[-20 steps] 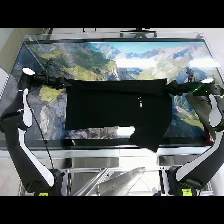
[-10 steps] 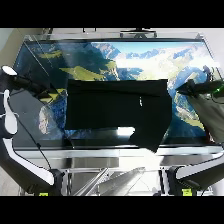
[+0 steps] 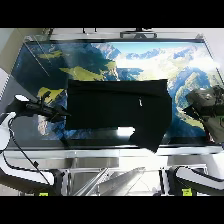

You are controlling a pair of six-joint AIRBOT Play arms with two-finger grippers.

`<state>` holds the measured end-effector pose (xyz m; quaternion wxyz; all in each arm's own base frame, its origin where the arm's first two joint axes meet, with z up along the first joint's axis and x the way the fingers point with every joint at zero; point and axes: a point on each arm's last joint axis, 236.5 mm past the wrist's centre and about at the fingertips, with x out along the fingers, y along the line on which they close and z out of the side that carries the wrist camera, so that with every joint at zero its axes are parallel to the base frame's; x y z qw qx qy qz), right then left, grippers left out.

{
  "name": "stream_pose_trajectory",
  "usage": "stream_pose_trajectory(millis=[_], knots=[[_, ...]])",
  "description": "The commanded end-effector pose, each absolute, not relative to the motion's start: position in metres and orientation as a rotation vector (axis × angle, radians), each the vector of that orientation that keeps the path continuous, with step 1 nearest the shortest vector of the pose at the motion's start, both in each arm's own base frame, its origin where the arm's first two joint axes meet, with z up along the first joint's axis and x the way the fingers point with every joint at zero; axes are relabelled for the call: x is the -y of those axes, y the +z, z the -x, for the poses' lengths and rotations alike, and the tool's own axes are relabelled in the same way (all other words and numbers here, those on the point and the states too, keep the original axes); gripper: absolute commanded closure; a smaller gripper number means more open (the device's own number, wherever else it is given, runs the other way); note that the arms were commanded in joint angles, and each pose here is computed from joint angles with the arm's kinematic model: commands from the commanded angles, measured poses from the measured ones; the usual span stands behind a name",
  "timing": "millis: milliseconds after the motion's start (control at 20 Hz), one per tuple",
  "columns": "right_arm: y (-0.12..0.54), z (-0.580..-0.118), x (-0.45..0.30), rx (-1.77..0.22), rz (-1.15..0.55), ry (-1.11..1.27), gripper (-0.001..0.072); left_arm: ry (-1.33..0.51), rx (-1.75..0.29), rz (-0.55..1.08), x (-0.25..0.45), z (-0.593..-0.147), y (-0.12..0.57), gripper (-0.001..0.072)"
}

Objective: Fold the shirts.

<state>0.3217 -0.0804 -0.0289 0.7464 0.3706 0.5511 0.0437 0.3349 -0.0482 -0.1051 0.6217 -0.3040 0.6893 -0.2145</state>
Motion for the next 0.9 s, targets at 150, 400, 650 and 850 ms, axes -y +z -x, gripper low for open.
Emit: stream_pose_trajectory(millis=[150,400,650,850], knots=[[-0.05,-0.272,0.036,-1.23,-0.938,0.073,0.0433,-0.586,-1.63,0.657,0.079,-0.309,-0.115,0.0377],[-0.083,-0.248,0.019,-1.289,-0.998,0.037,0.028,-0.634,-1.612,0.639,0.078,-0.323,-0.092,0.07],[-0.113,-0.223,-0.011,-1.408,-1.061,0.057,0.0282,-0.632,-1.593,0.626,0.076,-0.332,-0.087,0.0696],[-0.13,-0.231,-0.034,-1.434,-1.016,0.116,0.0354,-0.632,-1.593,0.626,0.076,-0.332,-0.087,0.0695]])
